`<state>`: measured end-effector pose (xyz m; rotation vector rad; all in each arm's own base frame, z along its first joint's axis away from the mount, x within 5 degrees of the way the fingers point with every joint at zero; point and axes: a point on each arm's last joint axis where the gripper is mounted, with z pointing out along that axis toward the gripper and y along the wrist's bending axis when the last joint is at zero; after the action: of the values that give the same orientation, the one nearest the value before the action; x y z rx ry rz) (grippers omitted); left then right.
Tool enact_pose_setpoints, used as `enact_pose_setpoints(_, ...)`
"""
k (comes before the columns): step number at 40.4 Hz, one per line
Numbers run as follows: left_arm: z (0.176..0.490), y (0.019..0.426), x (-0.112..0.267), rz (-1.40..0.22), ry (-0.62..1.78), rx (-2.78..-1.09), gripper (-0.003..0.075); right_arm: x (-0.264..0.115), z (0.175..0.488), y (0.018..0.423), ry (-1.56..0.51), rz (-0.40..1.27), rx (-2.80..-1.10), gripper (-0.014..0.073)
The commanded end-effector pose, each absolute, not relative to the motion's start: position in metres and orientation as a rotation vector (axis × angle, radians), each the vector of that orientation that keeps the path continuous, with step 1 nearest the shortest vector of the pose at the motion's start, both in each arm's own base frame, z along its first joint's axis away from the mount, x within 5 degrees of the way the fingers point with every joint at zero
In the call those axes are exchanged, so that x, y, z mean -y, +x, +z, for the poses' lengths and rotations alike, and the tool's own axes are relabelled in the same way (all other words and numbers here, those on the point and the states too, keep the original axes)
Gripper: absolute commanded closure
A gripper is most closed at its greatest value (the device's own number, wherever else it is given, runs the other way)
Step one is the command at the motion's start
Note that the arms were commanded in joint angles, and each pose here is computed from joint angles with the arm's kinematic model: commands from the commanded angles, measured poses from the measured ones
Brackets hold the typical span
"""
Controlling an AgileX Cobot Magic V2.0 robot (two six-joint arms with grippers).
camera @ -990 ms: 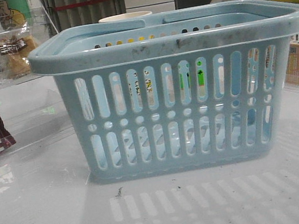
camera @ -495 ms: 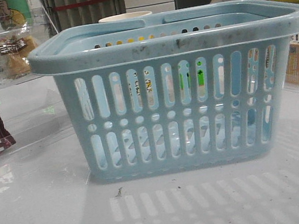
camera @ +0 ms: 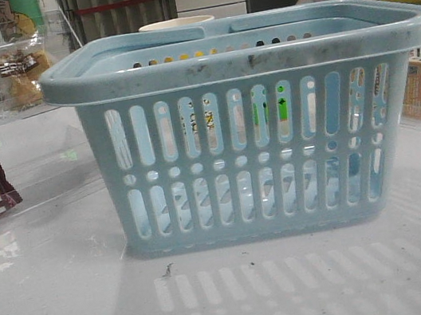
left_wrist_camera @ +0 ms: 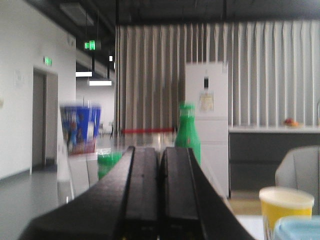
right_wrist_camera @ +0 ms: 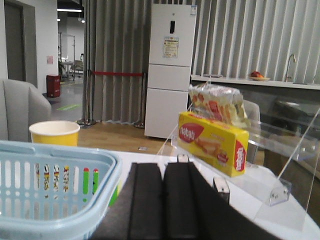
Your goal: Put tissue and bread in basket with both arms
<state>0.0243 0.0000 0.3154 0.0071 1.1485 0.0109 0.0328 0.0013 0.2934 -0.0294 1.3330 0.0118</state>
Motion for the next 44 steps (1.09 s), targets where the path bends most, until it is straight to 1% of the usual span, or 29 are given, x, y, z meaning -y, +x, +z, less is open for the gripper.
enact_pose_setpoints(1, 0.356, 0.016, 0.000, -0.004, 0.004, -1.099, 0.0629, -0.001, 0.333, 0.027, -0.034, -0.010, -1.270, 0.0538)
enact_pose_setpoints(7, 0.392, 0.021, 0.000, -0.005, 0.006, -1.196, 0.0629, -0.001, 0.360, 0.038, -0.040, -0.007, -1.366, 0.0538)
enact_pose_setpoints(10, 0.400, 0.028, 0.000, -0.005, 0.007, -1.288, 0.0629, -0.002, 0.367, 0.046, -0.043, -0.006, -1.432, 0.0538)
enact_pose_setpoints(13, 0.402, 0.040, 0.001, -0.006, 0.008, -1.401, 0.0629, -0.002, 0.369, 0.058, -0.047, -0.004, -1.520, 0.0538)
enact_pose_setpoints(19, 0.386, 0.065, 0.001, -0.007, 0.010, -1.628, 0.0629, -0.003, 0.354, 0.083, -0.055, 0.000, -1.711, 0.0538)
enact_pose_setpoints(27, 0.360, 0.089, 0.001, -0.008, 0.012, -1.878, 0.0629, -0.003, 0.334, 0.106, -0.063, 0.005, -1.925, 0.0538)
enact_pose_setpoints(33, 0.347, 0.102, 0.001, -0.008, 0.013, -1.954, 0.0629, -0.004, 0.323, 0.118, -0.067, 0.008, -2.039, 0.0538)
enact_pose_setpoints(40, 0.343, 0.111, 0.001, -0.006, 0.014, -1.995, 0.0624, -0.004, 0.313, 0.128, -0.070, 0.010, -2.129, 0.0530)
enact_pose_setpoints(42, 0.342, 0.113, 0.001, -0.003, 0.015, -2.003, 0.0596, -0.004, 0.311, 0.130, -0.070, 0.010, -2.145, 0.0498)
enact_pose_setpoints(44, 0.341, 0.115, 0.001, 0.005, 0.019, -2.013, 0.0540, -0.004, 0.310, 0.131, -0.071, 0.011, -2.156, 0.0426)
